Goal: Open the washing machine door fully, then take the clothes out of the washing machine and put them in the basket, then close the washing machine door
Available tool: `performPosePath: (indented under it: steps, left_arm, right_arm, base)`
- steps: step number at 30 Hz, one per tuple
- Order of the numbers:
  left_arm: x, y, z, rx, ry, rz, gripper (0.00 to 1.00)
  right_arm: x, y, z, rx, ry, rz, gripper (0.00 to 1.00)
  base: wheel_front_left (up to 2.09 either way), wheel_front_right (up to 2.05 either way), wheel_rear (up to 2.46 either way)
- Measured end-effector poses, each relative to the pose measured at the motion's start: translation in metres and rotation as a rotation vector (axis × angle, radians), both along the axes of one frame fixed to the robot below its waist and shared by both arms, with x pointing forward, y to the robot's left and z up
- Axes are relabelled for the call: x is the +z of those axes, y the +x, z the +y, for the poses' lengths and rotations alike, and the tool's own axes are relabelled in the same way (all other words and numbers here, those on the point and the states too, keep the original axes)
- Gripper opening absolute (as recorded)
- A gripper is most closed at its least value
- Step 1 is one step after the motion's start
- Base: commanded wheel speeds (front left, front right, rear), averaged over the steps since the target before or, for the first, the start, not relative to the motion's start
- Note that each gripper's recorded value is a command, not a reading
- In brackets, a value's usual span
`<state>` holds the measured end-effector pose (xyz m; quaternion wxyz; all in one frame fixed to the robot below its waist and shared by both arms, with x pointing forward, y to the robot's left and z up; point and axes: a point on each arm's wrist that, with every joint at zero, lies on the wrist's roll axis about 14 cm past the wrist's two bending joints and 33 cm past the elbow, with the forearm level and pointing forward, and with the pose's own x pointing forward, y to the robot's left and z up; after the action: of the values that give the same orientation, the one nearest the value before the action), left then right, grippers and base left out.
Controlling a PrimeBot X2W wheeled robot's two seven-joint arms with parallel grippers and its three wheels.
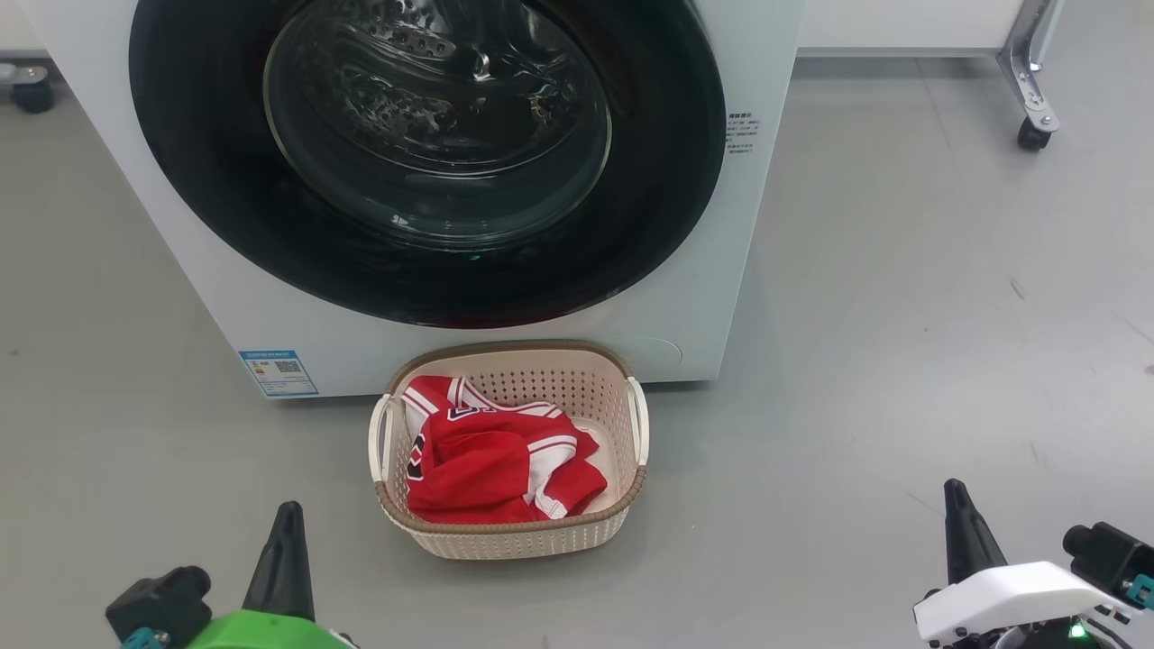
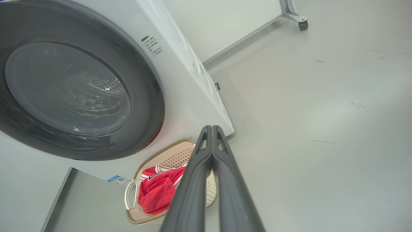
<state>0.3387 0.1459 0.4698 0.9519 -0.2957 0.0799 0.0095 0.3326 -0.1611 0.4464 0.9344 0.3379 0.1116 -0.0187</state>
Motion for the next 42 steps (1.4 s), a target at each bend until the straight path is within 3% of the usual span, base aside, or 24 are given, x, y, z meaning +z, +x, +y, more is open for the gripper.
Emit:
performPosePath:
  steps: [42]
  left_arm:
    - [-0.004,0.017,0.02,0.073,-0.571,0.039,0.0]
  right_arm:
    - [0.012,0.024,-0.025,-0.134,0.504,-0.017,0.0]
  base:
    - [0.0,0.0,0.0]
